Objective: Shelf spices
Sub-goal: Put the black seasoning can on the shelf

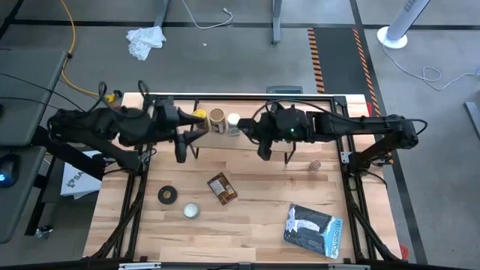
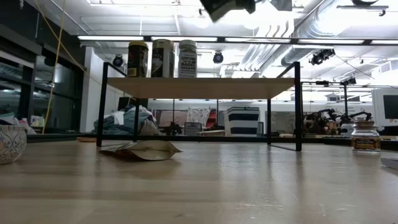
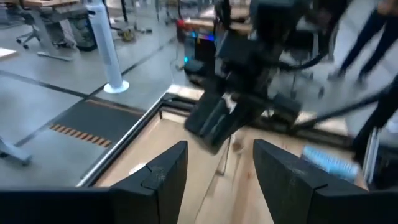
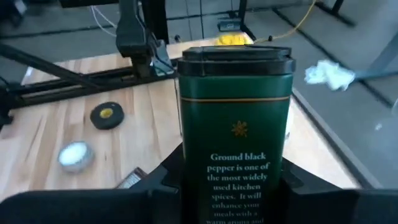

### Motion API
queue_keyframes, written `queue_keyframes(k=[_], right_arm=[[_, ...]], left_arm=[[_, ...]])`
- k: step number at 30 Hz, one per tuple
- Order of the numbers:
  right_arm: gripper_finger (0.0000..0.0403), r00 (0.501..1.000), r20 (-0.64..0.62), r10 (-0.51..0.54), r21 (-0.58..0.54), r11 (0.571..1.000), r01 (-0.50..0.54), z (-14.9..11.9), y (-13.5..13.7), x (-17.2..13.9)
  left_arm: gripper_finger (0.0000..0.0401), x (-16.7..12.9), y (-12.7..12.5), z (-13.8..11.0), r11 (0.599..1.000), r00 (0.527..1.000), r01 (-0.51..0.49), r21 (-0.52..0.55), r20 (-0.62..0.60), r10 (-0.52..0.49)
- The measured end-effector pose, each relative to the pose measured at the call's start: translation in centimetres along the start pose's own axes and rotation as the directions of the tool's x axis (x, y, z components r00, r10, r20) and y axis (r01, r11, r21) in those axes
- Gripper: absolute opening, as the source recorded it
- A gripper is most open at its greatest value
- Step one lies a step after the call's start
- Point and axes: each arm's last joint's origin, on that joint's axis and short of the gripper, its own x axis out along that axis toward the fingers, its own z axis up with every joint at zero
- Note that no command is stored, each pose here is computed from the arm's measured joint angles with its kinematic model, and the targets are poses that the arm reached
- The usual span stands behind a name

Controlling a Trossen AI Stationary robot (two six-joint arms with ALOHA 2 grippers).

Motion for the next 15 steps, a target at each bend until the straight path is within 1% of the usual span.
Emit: queue_keyframes(k=[4, 6, 8, 10, 13, 15], right_arm=[[0.0107, 0.998, 0.053, 0.023, 0.114, 0.993, -0.028, -3.1, -0.4, 1.5], [0.0107, 0.991, 0.132, 0.026, 0.169, 0.984, -0.049, -4.5, -0.4, 2.1], [0.0107, 0.976, 0.216, 0.009, 0.213, 0.975, -0.056, -5.6, -0.4, 2.5], [0.0107, 0.967, 0.246, -0.067, 0.286, 0.958, -0.007, -7.0, -0.7, 3.0], [0.0107, 0.955, 0.225, -0.196, 0.384, 0.918, 0.098, -9.6, -1.5, 3.7], [0.0107, 0.940, 0.240, -0.244, 0.427, 0.896, 0.123, -10.6, -2.0, 4.0]], left_arm=[[0.0179, 0.4, -0.8, -3.1, 0.996, 0.999, 0.031, -0.082, 0.041, -0.028], [0.0179, 0.8, -1.3, -4.3, 0.993, 0.998, 0.032, -0.115, 0.052, -0.026], [0.0179, 1.1, -1.8, -5.0, 0.990, 0.998, 0.018, -0.139, 0.066, -0.009], [0.0179, 1.3, -2.2, -5.4, 0.987, 0.997, 0.002, -0.159, 0.073, 0.010], [0.0179, 1.6, -2.6, -5.6, 0.987, 0.997, -0.018, -0.162, 0.069, 0.029], [0.0179, 1.6, -2.7, -5.7, 0.985, 0.997, -0.027, -0.170, 0.073, 0.040]])
